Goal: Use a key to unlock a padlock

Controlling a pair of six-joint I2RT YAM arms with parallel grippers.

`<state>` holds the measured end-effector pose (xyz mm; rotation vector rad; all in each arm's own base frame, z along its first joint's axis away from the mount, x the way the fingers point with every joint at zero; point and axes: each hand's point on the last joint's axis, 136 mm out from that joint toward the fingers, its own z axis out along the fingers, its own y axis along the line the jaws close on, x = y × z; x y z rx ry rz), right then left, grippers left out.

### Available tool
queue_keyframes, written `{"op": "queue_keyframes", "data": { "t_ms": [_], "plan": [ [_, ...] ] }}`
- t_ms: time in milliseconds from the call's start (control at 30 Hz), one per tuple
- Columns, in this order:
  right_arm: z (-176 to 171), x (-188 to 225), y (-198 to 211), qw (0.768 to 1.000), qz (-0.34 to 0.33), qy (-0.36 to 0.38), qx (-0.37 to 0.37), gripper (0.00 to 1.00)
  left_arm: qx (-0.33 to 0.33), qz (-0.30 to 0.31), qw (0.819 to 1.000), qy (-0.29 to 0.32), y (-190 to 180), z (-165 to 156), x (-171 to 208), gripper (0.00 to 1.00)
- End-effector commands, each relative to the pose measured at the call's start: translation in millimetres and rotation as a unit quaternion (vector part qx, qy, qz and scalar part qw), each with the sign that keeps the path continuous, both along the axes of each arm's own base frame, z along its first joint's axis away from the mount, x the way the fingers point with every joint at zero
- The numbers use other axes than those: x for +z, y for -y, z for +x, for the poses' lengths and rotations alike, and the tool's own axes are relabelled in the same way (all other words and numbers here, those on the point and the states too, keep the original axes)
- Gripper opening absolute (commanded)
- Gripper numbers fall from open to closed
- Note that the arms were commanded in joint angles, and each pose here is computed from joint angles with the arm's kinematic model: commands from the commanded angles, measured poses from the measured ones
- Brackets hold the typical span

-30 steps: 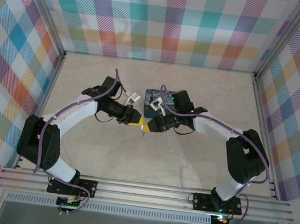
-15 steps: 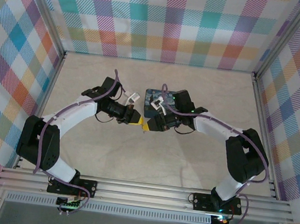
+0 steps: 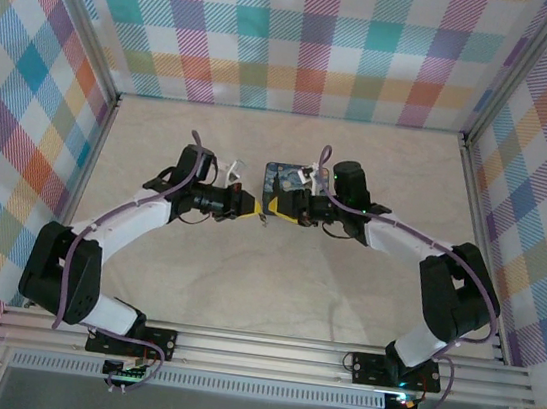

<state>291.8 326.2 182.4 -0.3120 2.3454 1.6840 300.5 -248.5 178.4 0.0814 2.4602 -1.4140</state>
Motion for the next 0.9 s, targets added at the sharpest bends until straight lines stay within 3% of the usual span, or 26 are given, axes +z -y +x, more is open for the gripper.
{"op": "queue_keyframes", "data": {
  "t_ms": [0, 567, 867],
  "plan": [
    [11.0, 14.0, -0.1, 0.998, 0.019, -0.01, -0.054, 0.48, 0.025, -0.029, 0.999, 0.032, 4.3, 8.4, 22.0, 0.0],
    [7.5, 9.5, -17.1, 0.998, 0.06, -0.006, -0.032, 0.48, 0.029, -0.045, 0.998, 0.03, 6.7, 10.8, 30.3, 0.0],
    [1.0, 6.5, -17.1, 0.997, 0.066, -0.014, -0.027, 0.42, 0.04, -0.053, 0.997, 0.033, 5.1, 15.6, 34.7, 0.0]
  ]
}}
